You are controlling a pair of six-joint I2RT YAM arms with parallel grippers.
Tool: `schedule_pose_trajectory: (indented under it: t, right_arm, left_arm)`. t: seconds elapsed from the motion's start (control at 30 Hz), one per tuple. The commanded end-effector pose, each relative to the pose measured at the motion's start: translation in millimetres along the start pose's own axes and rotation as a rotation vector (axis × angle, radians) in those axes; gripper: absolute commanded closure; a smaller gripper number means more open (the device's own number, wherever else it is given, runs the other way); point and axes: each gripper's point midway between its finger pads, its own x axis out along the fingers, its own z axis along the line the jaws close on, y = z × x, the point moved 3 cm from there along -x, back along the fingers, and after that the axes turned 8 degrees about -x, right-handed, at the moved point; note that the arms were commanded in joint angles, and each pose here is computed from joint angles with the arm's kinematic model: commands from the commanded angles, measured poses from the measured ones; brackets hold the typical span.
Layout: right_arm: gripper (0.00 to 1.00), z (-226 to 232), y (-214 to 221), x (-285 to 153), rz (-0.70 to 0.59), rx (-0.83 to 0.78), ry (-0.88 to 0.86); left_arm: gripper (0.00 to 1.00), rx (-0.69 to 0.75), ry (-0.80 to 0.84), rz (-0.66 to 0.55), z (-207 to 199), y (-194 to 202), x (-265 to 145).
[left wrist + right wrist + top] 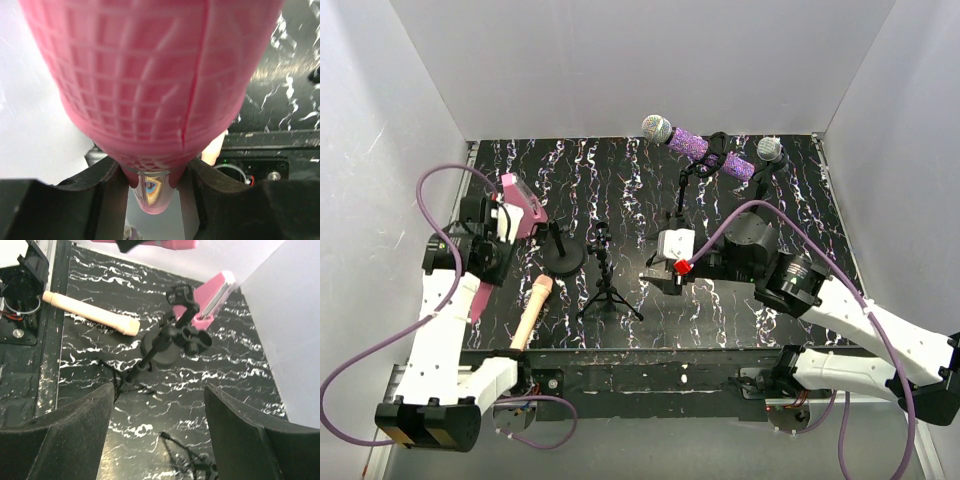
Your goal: Remove the microphone from the stand
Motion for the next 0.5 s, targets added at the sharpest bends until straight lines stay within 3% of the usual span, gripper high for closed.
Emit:
schedule_pose_trajectory:
  t: [0.0, 0.1, 0.47]
  right_arm:
    - [0.21, 11.6, 19.6, -14.6, 0.091, 0.118, 0.029]
    - [0.21, 17.0, 23.8, -21.6, 0.104, 0.131, 0.026]
    - [0.21, 14.0, 34.8, -29.6, 0.146, 0.192, 0.060]
  left_arm:
    - [1.00, -0.020, -0.035, 0.068, -0.5, 35.5, 11.0]
    - [1.00, -0.005, 0.010, 0.161, -12.2, 49.7, 39.8]
    - [1.00, -0.023, 0.018, 0.247, -9.0, 63.6, 133.8]
